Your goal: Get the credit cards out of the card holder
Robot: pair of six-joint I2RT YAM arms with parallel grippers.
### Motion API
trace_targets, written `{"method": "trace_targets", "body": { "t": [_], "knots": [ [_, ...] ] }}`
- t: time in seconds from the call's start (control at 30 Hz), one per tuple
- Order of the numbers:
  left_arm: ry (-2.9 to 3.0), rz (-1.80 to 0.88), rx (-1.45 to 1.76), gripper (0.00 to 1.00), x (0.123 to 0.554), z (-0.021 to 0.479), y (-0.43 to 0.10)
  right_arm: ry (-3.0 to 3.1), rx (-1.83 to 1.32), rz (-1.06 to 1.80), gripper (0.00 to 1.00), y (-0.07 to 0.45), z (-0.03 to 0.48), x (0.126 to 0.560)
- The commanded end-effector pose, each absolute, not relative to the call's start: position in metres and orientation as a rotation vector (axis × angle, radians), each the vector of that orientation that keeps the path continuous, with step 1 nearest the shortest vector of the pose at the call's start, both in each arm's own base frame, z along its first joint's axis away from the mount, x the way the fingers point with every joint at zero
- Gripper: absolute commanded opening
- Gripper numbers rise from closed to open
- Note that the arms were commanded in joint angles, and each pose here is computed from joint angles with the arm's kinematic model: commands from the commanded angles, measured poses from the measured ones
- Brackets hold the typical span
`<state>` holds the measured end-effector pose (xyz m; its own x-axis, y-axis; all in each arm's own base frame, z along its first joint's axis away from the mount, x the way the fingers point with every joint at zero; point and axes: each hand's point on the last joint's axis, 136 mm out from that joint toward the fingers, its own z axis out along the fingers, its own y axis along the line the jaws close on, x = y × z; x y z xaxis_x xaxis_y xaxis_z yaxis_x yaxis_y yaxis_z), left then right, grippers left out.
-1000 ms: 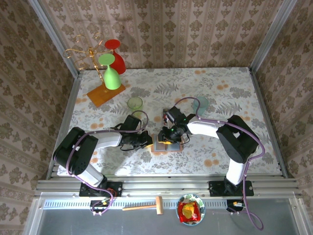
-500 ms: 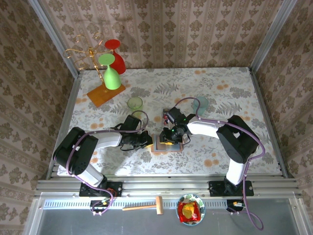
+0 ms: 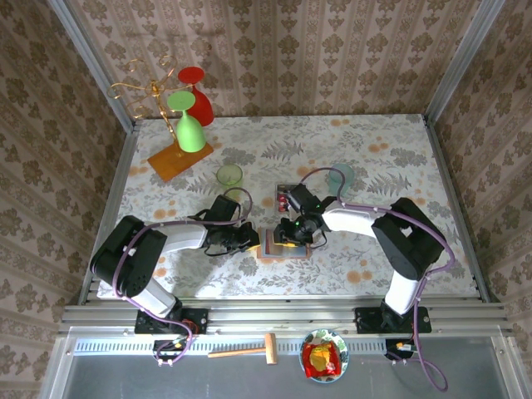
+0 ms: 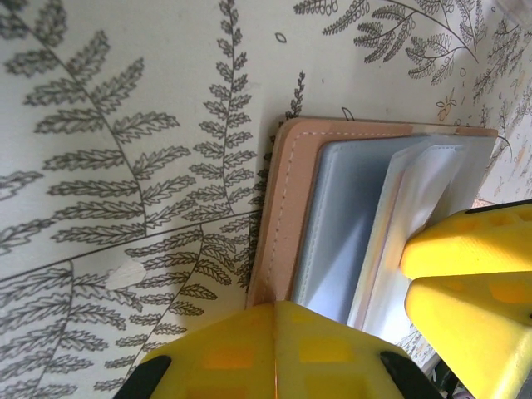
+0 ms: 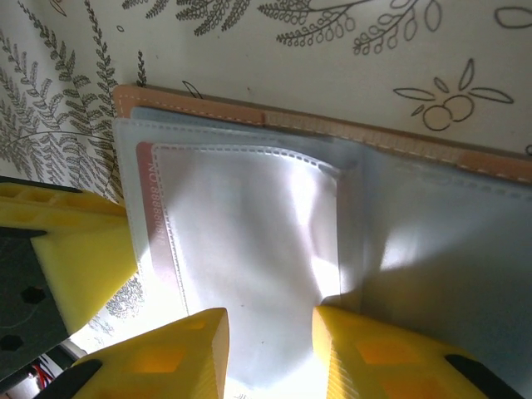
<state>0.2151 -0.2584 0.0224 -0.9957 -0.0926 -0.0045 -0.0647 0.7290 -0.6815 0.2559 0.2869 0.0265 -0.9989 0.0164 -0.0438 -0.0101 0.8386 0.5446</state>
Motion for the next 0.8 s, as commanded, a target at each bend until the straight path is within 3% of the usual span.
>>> {"method": "trace_targets", "body": {
  "t": [0.0,0.43,0.77],
  "knots": [
    [2.885,-1.111,-0.131,0.09,0.217,0.032,-0.259,2.937,0.046,0.936,0.35,0.285,0.031,0.256],
    [2.761,-1.237,-0.081,0.21,0.233,0.083,-0.287,2.870,0.135,1.083,0.34,0.284,0.031,0.259],
    [2.806,-1.252,-0.069,0.26,0.228,0.072,-0.302,2.848,0.210,1.157,0.34,0.279,0.025,0.259]
  ]
}}
